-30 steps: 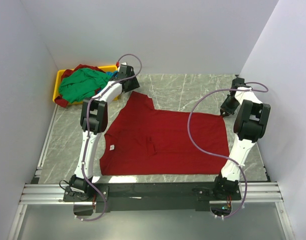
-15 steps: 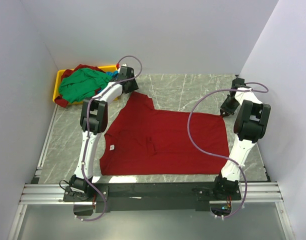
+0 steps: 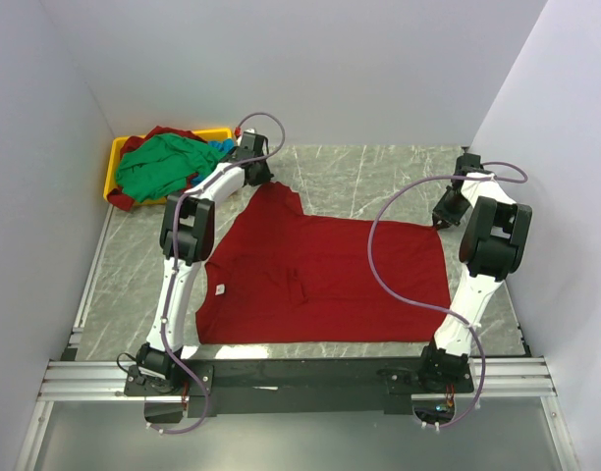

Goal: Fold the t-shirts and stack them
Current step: Fold the tshirt

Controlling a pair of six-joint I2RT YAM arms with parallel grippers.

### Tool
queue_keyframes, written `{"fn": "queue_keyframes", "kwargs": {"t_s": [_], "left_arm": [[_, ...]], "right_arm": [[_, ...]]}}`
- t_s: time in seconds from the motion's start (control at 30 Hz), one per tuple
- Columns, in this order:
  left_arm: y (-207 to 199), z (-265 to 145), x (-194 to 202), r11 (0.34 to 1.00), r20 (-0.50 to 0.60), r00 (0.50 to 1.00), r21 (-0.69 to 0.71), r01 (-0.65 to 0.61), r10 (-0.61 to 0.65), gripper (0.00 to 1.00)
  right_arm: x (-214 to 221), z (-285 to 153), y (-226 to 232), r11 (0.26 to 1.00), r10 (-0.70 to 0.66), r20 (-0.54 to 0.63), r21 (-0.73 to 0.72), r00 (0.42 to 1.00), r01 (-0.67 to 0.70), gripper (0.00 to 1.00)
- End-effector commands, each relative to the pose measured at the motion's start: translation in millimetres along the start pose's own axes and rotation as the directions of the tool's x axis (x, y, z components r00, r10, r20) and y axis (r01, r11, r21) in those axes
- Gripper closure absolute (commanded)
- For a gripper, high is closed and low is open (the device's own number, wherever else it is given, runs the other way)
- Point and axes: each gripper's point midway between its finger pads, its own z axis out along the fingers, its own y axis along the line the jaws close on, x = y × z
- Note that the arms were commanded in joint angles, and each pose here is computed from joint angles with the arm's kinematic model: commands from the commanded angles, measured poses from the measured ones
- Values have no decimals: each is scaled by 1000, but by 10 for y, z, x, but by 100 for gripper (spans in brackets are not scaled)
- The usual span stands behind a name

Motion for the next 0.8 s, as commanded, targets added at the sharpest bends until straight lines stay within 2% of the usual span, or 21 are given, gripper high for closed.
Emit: {"fn": "queue_keyframes", "kwargs": {"t_s": [0.0,0.1,0.23,0.37,0.47,0.6,0.77], "left_arm": [[25,-84,83,1000,-39,999,-19,-17,16,93],[43,-83,86,999,-40,999,-29,-18,17,100],[63,-103,34,999,-25,999,-46,-26,25,100],[-18,-240,-206,999,40,999,-35,-25,26,100],[-122,-403,-477,1000,102,995,14,-18,16,99],[-126,-584,-781,997,154,988,73,12,-23,100],[-179,-585,-882,989,149,988,149,7,-29,100]], "right_arm": [[-71,-107,3,1000,2,34,-10,999,-1,86],[-79,-117,19,1000,-6,35,-11,999,6,88],[-75,-131,47,1000,-12,34,-13,999,12,91],[-74,-169,107,999,-9,26,-35,1000,9,94],[-144,-241,148,999,-2,42,-48,999,4,100],[-296,-363,233,998,-1,76,-70,997,6,100],[-526,-500,337,996,-9,117,-88,993,19,100]]}}
